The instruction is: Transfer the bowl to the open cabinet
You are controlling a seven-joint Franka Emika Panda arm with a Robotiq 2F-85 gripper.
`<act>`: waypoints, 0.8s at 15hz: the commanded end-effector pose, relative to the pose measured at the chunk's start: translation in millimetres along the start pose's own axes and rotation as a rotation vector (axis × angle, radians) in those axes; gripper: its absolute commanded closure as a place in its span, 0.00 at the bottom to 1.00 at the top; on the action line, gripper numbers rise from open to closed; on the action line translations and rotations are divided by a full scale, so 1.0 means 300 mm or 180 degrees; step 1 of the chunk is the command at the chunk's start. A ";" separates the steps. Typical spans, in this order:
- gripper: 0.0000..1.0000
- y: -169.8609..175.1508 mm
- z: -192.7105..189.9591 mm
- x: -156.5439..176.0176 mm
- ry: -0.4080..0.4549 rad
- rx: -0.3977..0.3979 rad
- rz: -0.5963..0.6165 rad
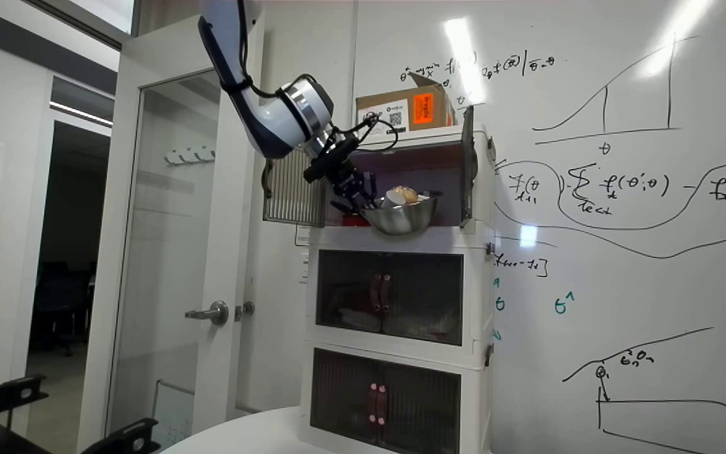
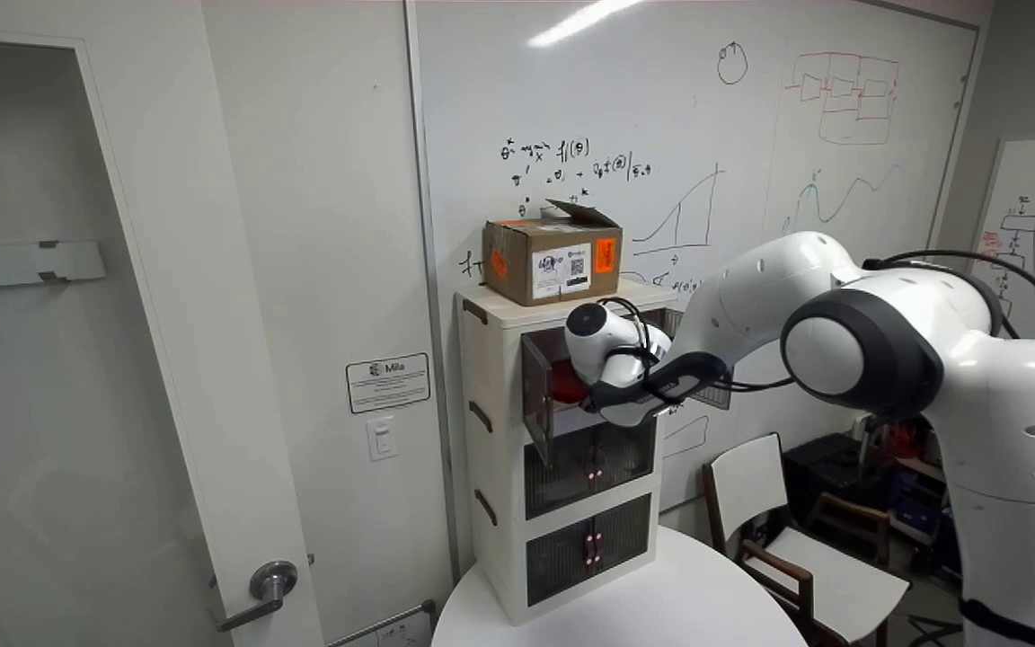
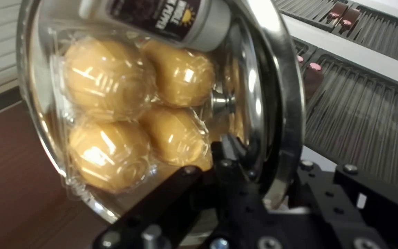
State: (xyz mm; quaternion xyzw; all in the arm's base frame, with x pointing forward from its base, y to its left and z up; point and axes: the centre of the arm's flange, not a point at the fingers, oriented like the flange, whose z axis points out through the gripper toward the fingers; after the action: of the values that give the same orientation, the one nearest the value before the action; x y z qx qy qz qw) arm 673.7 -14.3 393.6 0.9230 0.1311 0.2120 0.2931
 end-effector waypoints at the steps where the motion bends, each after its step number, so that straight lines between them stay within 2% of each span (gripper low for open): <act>1: 0.94 0.027 0.068 0.113 -0.0032 -0.0175 -0.0097; 6: 0.94 -0.001 0.068 0.185 -0.0021 -0.0405 -0.0405; 12: 0.94 -0.028 0.088 0.245 -0.0022 -0.0489 -0.0802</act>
State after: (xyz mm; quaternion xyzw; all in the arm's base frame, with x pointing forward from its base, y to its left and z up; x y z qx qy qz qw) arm 724.0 -1.5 393.9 0.8869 0.2006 0.1848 0.3728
